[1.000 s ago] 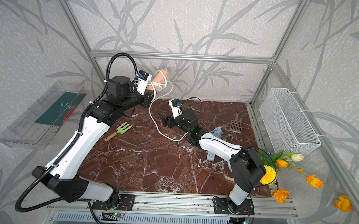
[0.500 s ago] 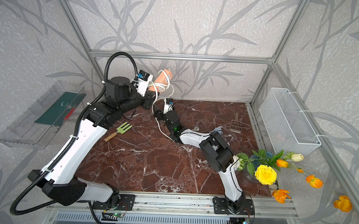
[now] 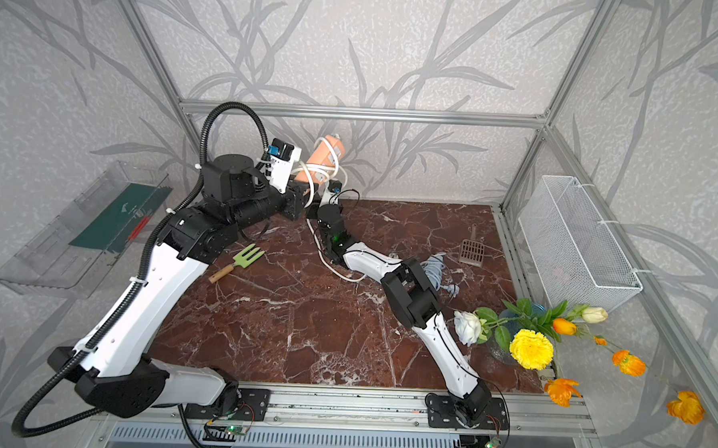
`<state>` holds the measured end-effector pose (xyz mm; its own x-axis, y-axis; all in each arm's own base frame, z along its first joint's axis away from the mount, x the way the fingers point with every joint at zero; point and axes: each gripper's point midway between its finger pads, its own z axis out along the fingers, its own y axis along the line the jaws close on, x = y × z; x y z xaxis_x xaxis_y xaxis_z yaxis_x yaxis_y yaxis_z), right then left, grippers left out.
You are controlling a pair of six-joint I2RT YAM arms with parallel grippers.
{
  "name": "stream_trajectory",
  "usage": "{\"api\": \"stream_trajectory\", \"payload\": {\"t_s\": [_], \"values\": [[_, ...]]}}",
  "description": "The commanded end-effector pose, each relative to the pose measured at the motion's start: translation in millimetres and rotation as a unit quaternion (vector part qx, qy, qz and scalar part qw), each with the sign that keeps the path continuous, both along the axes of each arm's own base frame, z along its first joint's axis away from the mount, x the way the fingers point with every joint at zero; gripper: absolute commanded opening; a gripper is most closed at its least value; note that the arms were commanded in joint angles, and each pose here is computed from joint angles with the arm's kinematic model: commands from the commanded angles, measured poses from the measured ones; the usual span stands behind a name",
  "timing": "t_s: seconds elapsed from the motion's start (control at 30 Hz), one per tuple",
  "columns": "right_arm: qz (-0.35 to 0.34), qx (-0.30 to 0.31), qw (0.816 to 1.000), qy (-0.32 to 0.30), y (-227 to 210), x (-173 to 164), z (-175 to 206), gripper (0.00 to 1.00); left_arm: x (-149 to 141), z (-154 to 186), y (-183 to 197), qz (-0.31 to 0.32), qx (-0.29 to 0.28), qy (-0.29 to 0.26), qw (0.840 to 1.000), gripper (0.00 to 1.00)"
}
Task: Wrap the cord around the power strip
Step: Wrap the power cord around the power strip.
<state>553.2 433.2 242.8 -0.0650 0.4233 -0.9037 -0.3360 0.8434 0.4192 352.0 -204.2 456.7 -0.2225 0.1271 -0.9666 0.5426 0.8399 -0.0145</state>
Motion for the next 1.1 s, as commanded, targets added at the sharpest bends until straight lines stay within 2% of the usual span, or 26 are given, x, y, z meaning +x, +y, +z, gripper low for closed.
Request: {"api": "stream_trajectory", "payload": {"t_s": [0.0,0.07,0.1,0.17,0.3,0.33,0.43,0.53,0.67,0.73,0.8,0.87,0.93,1.07], "values": [[0.013,-0.044,0.999,0.016,-2.4,-5.7,-25.8,0.13,-16.9,60.6,13.0,0.010,-0.043,-0.083,0.996,0.00],[0.023,-0.081,0.996,0.015,-11.7,-22.2,-37.6,0.02,-11.6,59.9,26.0,0.039,-0.016,-0.092,0.995,0.00],[0.029,-0.103,0.994,0.019,-20.1,-33.9,-45.8,0.00,-7.3,58.1,34.8,0.056,-0.001,-0.096,0.994,0.00],[0.037,-0.135,0.990,0.015,-38.1,-59.7,-54.1,0.00,7.8,48.7,60.6,0.105,0.025,-0.087,0.990,0.00],[0.061,-0.228,0.971,-0.017,-69.8,-122.4,-63.0,0.00,46.4,7.6,127.7,0.214,0.041,-0.028,0.976,0.00],[0.069,-0.253,0.964,-0.032,-72.4,-137.5,-61.7,0.00,53.4,-2.4,136.2,0.231,0.053,-0.018,0.971,0.00],[0.099,-0.346,0.927,-0.104,-74.9,-186.0,-53.0,0.00,74.8,-40.8,149.6,0.260,0.116,0.018,0.958,0.00],[0.116,-0.397,0.889,-0.198,-75.7,-221.5,-15.6,0.00,92.1,-90.1,153.8,0.263,0.182,0.072,0.945,0.00],[0.107,-0.421,0.852,-0.292,-77.7,-239.7,62.7,0.00,94.8,-145.4,135.2,0.224,0.218,0.127,0.941,0.00],[0.093,-0.420,0.844,-0.320,-80.3,-237.2,101.2,0.00,82.8,-170.9,109.2,0.164,0.234,0.155,0.946,0.00],[0.086,-0.402,0.849,-0.332,-87.7,-226.2,139.9,0.00,59.9,-190.1,73.3,0.085,0.231,0.169,0.954,0.00],[0.088,-0.375,0.859,-0.337,-96.0,-213.9,171.7,0.00,34.8,-196.0,44.7,0.013,0.192,0.192,0.962,0.00],[0.105,-0.367,0.867,-0.320,-102.2,-194.6,184.3,0.00,9.1,-196.3,23.4,-0.047,0.165,0.200,0.965,0.00],[0.147,-0.378,0.867,-0.288,-107.9,-154.0,196.2,0.00,-42.0,-170.6,-15.2,-0.169,0.101,0.174,0.965,0.00]]}}
